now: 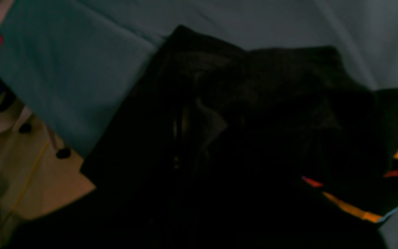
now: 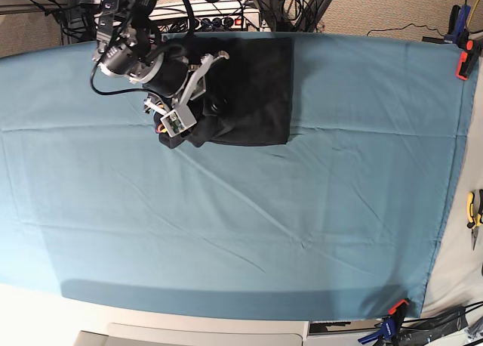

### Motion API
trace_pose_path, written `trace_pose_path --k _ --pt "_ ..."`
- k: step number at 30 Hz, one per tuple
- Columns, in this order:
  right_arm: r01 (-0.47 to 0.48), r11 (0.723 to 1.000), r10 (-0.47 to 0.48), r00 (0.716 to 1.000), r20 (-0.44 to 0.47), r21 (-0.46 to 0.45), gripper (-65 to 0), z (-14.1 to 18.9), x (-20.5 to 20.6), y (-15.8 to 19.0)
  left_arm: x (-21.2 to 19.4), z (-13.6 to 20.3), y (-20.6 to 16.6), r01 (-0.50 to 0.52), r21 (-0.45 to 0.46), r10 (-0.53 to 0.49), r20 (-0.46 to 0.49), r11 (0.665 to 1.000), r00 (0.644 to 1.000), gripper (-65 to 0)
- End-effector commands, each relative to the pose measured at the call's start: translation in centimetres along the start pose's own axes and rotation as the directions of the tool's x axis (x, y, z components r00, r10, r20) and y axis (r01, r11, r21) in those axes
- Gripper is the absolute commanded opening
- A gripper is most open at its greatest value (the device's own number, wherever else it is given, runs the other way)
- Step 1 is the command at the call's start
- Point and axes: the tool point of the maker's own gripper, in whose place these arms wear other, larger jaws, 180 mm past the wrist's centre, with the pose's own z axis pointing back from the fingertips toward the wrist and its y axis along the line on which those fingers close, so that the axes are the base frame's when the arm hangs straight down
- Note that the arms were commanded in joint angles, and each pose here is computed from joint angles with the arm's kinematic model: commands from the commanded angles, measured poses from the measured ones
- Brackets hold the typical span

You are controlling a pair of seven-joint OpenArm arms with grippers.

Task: Fold the T-shirt properly
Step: 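Lift the collar end with the right gripper and fold it over, then lower the collar end onto the folded stack with the right gripper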

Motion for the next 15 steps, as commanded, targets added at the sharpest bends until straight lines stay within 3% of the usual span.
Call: trace_pose_path --k 1,8,15 --pt "-0.010 1.000 0.009 0.998 0.060 0.010 -65.0 0.0 1.5 0.5 2.1 1.4 1.0 0.019 0.028 -0.020 0.057 0.999 0.998 -39.2" --pt "-0.008 1.000 0.006 0.996 0.090 0.018 -65.0 -1.8 2.8 1.8 2.1 1.4 1.0 0.019 0.029 -0.021 0.056 0.999 0.998 -39.2" --pt "0.046 0.998 -0.046 0.999 -0.012 0.034 -65.0 -5.2 0.3 0.8 2.1 1.4 1.0 0.019 0.028 -0.020 0.057 0.999 0.998 -39.2"
